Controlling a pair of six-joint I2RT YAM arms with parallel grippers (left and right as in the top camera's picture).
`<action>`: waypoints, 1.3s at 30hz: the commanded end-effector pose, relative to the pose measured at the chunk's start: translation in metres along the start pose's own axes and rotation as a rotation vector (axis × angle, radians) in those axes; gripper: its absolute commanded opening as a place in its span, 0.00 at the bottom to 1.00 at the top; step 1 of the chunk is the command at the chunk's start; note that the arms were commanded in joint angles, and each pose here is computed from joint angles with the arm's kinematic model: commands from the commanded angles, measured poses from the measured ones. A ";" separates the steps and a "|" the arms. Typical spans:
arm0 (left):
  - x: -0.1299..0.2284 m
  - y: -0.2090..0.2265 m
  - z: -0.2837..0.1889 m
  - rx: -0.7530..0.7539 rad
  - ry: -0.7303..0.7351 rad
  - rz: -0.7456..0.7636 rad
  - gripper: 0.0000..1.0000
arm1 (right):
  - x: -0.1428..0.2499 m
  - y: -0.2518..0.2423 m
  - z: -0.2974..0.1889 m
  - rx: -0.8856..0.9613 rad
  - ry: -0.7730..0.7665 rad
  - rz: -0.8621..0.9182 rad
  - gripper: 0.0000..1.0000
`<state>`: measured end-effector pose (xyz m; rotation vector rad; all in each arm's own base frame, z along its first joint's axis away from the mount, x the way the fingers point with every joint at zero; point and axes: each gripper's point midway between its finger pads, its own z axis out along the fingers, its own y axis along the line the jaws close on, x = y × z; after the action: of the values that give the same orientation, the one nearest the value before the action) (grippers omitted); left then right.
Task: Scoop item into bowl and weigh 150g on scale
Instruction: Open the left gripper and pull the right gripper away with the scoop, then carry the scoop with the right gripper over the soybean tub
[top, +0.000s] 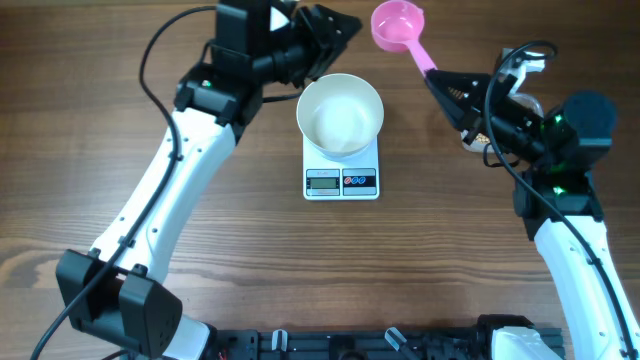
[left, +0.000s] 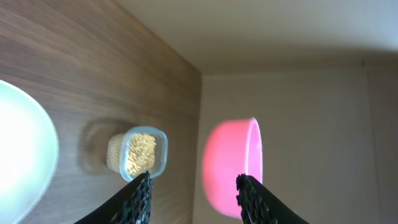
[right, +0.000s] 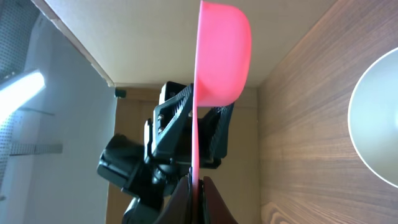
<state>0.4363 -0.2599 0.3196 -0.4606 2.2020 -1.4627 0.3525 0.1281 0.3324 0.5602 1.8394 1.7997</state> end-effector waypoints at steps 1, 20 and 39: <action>-0.008 -0.003 -0.004 0.011 -0.018 0.021 0.49 | 0.009 0.010 0.000 -0.019 0.064 -0.048 0.04; -0.036 0.011 -0.032 -0.093 -0.131 0.284 0.68 | 0.007 -0.009 -0.002 0.042 0.058 -0.206 0.05; 0.032 0.077 -0.106 -0.490 0.077 0.407 0.29 | -0.075 0.022 -0.064 0.611 -0.361 -0.558 0.05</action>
<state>0.3647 -0.1548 0.2862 -0.1903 2.4630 -0.7520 0.3587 0.0787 0.3286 0.5421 2.0742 1.1587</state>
